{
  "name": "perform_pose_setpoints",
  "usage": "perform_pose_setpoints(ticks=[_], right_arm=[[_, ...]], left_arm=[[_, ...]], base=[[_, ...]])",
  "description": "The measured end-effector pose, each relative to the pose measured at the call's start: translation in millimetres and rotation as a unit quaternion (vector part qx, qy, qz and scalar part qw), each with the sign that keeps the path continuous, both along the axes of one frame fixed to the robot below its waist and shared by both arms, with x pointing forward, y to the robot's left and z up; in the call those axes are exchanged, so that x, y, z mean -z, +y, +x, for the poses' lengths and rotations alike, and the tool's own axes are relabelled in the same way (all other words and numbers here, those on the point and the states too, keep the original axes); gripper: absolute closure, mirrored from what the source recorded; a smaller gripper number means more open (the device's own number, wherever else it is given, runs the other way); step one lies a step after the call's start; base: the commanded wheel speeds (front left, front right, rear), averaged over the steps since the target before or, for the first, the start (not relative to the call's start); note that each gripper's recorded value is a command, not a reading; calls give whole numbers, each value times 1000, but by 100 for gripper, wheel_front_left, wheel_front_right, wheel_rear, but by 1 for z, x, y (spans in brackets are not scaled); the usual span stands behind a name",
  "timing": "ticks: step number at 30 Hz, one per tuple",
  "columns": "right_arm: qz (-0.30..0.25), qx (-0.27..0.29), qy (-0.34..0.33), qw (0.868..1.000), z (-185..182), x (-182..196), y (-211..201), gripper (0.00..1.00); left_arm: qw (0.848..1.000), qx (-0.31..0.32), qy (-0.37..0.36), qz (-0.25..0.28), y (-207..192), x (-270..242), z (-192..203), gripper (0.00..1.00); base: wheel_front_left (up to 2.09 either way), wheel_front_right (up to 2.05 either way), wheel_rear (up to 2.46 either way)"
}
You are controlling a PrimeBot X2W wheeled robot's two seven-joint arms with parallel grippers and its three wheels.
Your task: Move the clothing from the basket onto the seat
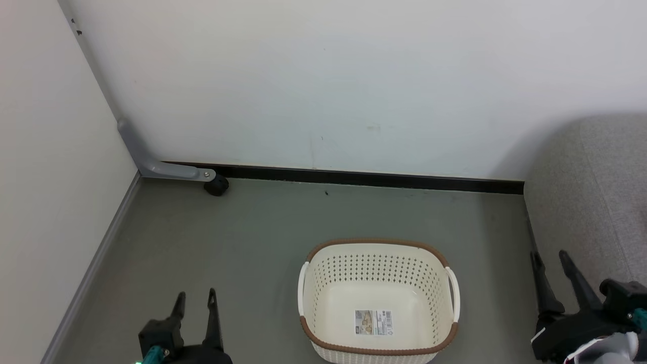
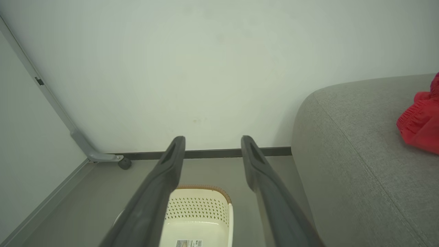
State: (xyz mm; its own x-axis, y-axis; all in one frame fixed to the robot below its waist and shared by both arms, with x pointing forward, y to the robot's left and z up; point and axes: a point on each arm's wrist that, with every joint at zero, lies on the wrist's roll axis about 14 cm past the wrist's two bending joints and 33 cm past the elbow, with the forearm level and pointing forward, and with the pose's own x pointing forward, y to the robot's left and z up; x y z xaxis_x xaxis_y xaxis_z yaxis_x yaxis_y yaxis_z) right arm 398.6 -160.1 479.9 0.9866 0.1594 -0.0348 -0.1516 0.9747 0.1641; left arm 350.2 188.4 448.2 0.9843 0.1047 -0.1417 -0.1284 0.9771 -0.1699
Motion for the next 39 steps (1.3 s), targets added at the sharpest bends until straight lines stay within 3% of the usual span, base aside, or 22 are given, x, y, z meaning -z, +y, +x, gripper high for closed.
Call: perform_pose_setpoints(ticks=[7, 24, 39], right_arm=[[10, 2, 71, 997, -27, 46, 6, 100], [116, 53, 95, 987, -26, 46, -10, 100], [224, 86, 104, 965, -24, 41, -19, 100]], left_arm=[[998, -4, 61, -7, -2, 39, -27, 100], [989, -35, 83, -115, 4, 46, -23, 100], [969, -53, 76, -227, 4, 40, -14, 100]], base=[[0, 0, 0], [0, 0, 0], [0, 0, 0]])
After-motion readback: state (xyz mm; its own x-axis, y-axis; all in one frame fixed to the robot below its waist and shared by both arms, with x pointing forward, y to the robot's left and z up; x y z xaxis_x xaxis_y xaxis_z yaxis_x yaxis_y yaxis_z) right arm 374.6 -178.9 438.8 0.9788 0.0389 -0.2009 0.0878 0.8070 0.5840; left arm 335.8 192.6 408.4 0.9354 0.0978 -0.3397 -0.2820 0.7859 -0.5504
